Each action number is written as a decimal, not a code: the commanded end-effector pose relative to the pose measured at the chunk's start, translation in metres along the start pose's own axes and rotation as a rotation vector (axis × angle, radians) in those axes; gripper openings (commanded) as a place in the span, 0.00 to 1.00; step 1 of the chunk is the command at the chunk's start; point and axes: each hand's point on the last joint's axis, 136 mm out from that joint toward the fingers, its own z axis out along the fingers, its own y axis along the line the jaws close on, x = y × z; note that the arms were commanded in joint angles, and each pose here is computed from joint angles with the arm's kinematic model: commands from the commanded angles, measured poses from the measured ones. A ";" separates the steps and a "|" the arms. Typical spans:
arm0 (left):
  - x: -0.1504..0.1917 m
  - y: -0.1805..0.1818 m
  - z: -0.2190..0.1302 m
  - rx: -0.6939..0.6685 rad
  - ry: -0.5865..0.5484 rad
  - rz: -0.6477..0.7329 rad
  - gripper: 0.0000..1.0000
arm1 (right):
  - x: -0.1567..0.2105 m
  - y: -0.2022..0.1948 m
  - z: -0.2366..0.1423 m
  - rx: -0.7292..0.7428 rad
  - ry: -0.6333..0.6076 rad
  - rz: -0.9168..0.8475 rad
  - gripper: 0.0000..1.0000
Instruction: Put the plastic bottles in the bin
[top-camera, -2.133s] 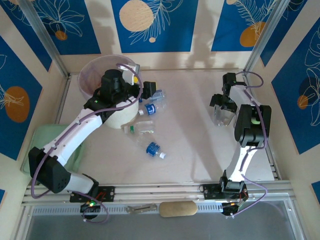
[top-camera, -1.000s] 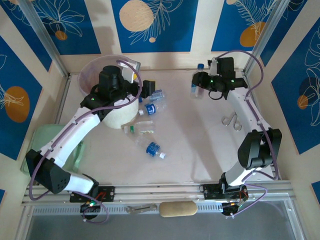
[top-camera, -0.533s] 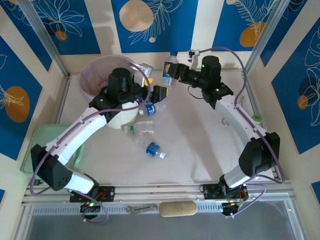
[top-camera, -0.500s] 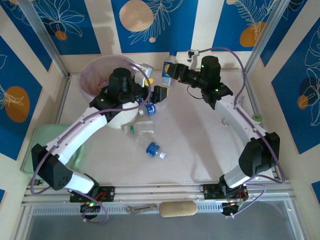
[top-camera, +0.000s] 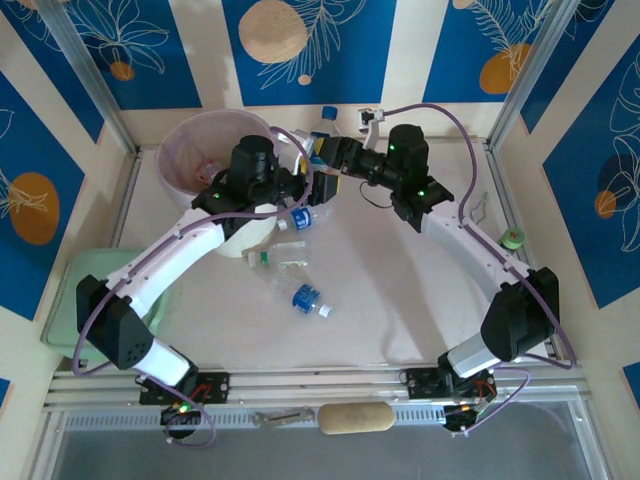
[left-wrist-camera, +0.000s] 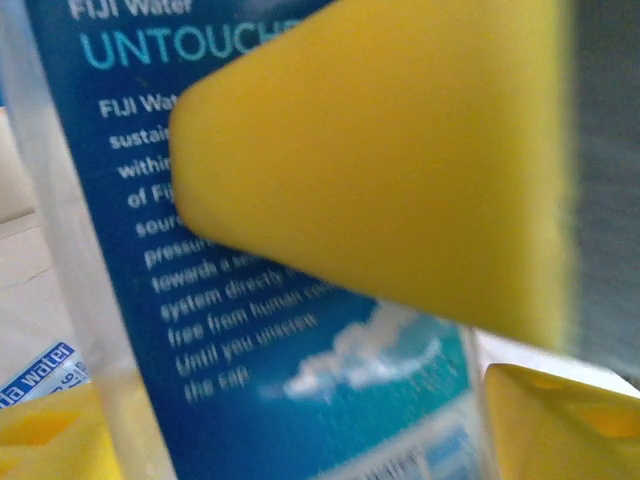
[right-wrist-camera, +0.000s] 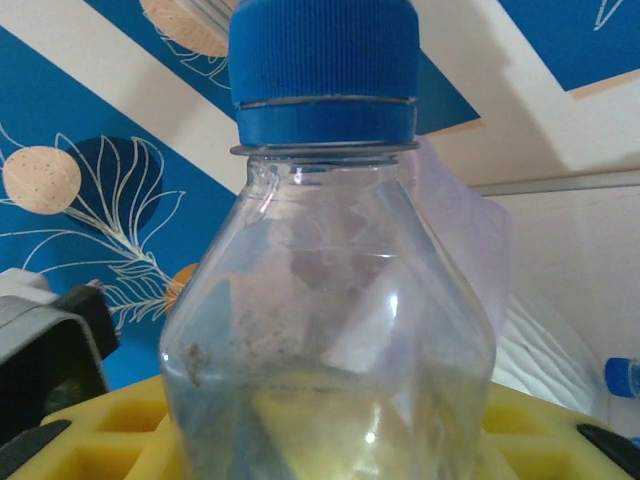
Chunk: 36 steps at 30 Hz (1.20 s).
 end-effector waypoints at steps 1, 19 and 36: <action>-0.012 -0.005 0.000 0.002 -0.026 0.036 0.74 | -0.005 0.022 -0.008 -0.036 -0.043 -0.041 0.46; -0.015 -0.005 -0.007 -0.014 -0.039 0.062 0.48 | -0.007 0.015 -0.010 0.012 -0.065 -0.045 0.81; -0.059 0.058 -0.064 -0.334 -0.104 0.198 0.48 | -0.035 -0.033 -0.078 0.160 -0.243 0.014 0.85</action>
